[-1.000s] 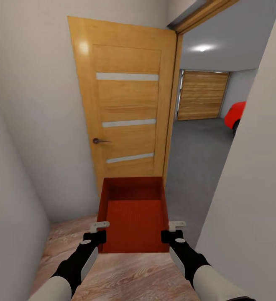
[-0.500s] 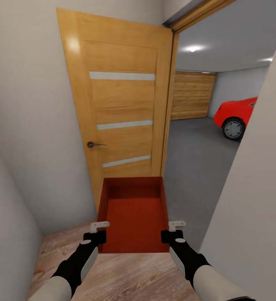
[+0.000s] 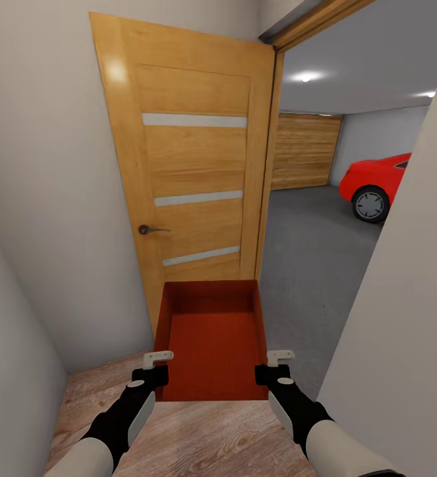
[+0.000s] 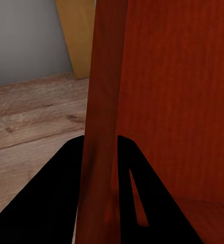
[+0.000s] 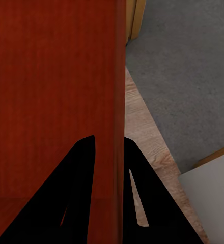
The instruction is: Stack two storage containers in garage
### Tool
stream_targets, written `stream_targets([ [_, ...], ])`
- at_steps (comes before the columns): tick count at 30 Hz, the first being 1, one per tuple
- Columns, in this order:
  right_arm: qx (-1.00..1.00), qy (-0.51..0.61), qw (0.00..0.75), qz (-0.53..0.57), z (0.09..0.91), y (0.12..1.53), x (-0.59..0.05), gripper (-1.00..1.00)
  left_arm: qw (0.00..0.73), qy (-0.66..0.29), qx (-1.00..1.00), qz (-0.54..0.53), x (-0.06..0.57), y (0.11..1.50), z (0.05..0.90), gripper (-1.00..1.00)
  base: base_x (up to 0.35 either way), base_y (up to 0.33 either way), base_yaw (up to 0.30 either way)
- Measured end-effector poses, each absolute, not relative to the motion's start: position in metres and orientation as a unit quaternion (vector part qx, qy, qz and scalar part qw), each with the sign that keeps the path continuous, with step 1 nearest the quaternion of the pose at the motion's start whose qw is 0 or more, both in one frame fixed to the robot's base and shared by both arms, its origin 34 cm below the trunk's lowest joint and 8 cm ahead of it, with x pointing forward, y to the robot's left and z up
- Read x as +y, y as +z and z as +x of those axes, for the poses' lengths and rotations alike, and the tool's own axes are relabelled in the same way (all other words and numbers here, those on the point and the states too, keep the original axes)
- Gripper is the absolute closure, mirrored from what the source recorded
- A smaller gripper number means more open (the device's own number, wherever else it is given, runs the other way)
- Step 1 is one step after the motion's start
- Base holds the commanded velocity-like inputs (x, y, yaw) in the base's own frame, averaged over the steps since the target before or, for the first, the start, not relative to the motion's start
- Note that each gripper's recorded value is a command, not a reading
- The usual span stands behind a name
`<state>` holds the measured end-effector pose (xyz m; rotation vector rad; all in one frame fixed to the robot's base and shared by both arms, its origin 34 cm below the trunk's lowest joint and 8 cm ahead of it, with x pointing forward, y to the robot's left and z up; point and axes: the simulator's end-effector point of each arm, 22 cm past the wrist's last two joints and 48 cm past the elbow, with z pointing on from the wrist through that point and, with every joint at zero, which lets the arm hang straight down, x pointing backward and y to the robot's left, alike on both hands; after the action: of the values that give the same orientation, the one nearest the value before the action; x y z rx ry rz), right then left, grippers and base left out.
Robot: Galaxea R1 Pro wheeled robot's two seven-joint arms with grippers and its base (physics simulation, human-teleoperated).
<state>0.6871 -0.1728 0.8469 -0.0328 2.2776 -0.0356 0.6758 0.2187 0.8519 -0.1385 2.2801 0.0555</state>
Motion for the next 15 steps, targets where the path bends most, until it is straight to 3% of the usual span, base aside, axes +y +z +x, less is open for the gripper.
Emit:
stream_targets([
  [4,0.908,-0.014,0.419,-0.013,0.6871,0.8469,-0.173,1.0,0.416,0.022,0.908,-0.055,0.2185,0.8518,0.6758,1.0,0.0,0.0,-0.109],
  [15,0.908,-0.014,0.419,-0.013,0.6871,0.847,-0.1727,1.0,0.415,0.022,0.908,-0.055,0.2188,0.8519,0.6759,1.0,0.0,0.0,-0.235],
])
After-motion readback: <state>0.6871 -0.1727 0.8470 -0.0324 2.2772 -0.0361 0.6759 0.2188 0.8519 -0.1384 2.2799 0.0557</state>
